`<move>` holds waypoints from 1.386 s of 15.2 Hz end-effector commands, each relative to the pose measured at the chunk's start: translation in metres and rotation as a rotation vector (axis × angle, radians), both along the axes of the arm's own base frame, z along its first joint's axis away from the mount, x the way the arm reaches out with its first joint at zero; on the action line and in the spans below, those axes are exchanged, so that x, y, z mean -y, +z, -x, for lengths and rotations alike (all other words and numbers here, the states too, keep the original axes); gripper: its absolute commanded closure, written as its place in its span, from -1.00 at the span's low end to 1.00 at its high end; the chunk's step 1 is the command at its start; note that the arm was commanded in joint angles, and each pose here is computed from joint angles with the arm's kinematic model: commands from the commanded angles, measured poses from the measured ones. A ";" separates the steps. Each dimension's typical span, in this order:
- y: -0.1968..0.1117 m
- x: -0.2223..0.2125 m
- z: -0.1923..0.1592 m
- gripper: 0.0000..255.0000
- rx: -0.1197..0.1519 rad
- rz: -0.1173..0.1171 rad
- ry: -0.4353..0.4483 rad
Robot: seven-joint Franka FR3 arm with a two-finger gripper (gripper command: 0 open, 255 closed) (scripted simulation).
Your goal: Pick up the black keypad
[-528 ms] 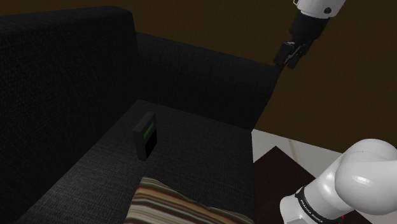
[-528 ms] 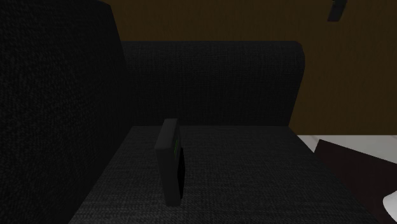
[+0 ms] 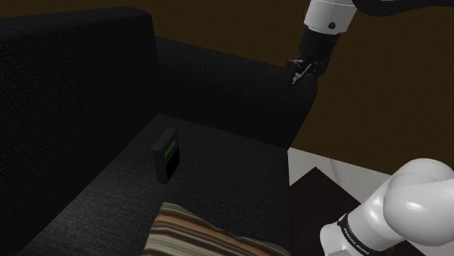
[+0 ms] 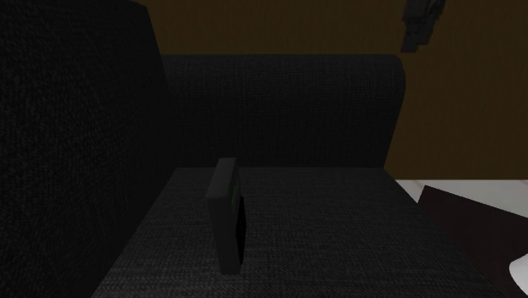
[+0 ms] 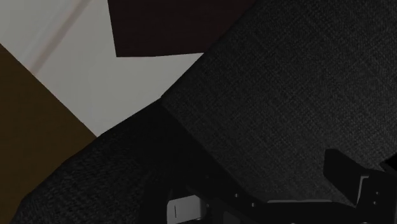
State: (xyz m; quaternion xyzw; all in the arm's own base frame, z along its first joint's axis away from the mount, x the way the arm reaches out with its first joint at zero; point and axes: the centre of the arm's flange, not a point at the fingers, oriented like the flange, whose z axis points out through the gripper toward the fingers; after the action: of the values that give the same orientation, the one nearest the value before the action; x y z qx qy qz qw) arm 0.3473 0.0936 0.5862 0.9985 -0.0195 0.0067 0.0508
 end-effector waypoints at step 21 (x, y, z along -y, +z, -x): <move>-0.115 -0.212 -0.152 -1.00 -0.106 -0.087 -0.276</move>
State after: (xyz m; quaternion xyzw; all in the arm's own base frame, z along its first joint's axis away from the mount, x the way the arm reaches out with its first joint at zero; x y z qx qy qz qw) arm 0.4887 0.2972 0.4781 0.9878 -0.1464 -0.0510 0.0111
